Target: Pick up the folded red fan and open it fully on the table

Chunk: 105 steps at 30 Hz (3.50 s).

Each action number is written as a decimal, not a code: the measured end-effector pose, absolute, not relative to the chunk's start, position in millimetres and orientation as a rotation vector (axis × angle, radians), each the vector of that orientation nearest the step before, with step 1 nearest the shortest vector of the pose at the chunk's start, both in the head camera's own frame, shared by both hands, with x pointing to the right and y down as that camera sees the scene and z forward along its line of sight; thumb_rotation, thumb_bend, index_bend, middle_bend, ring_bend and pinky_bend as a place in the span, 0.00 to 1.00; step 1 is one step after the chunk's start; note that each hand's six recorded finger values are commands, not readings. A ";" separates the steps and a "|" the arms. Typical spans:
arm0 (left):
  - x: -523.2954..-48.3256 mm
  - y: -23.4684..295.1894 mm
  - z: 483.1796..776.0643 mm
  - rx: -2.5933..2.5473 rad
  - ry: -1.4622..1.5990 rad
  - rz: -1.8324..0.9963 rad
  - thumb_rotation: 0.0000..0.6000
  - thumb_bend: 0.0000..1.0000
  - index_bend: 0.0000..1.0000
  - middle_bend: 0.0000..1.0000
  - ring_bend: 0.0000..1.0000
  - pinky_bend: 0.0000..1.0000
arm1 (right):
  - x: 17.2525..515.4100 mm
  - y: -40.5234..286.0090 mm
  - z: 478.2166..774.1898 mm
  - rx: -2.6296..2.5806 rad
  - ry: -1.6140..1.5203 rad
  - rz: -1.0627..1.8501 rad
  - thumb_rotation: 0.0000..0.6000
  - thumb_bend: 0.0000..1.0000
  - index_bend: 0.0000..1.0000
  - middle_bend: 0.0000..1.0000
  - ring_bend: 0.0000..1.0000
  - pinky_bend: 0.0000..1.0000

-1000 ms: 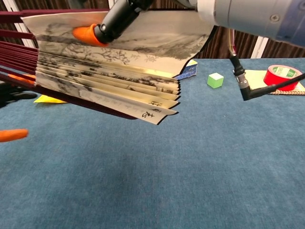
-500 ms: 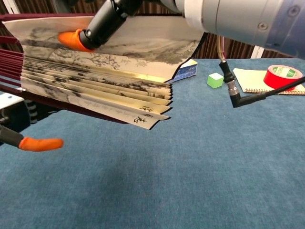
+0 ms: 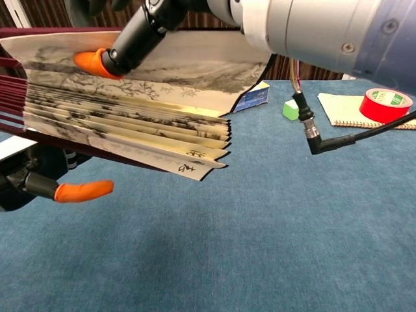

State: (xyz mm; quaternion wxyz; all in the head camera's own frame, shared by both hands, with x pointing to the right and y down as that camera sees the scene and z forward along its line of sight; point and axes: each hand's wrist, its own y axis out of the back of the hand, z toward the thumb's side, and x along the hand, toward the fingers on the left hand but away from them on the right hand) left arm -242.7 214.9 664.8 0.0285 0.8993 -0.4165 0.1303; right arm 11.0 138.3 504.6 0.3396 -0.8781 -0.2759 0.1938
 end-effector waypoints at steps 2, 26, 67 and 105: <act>-241.8 213.2 664.8 2.771 -1.290 0.396 1.00 0.35 0.34 0.09 0.00 0.00 | 12.1 138.5 504.7 -2.284 -0.716 0.508 1.00 0.41 0.80 0.15 0.20 0.15; -246.6 196.0 677.5 2.727 -1.334 0.482 1.00 0.67 0.67 0.26 0.00 0.13 | 24.7 134.5 500.7 -2.287 -0.732 0.513 1.00 0.41 0.80 0.15 0.20 0.15; -360.6 116.5 591.0 3.306 -2.059 0.974 1.00 0.55 0.64 0.21 0.00 0.13 | 135.0 63.8 508.0 -2.175 -0.979 0.675 1.00 0.41 0.80 0.15 0.20 0.15; -354.9 89.7 564.4 3.627 -2.529 1.452 1.00 0.53 0.60 0.19 0.00 0.13 | 175.0 84.8 593.5 -2.091 -0.905 0.793 1.00 0.42 0.81 0.15 0.20 0.15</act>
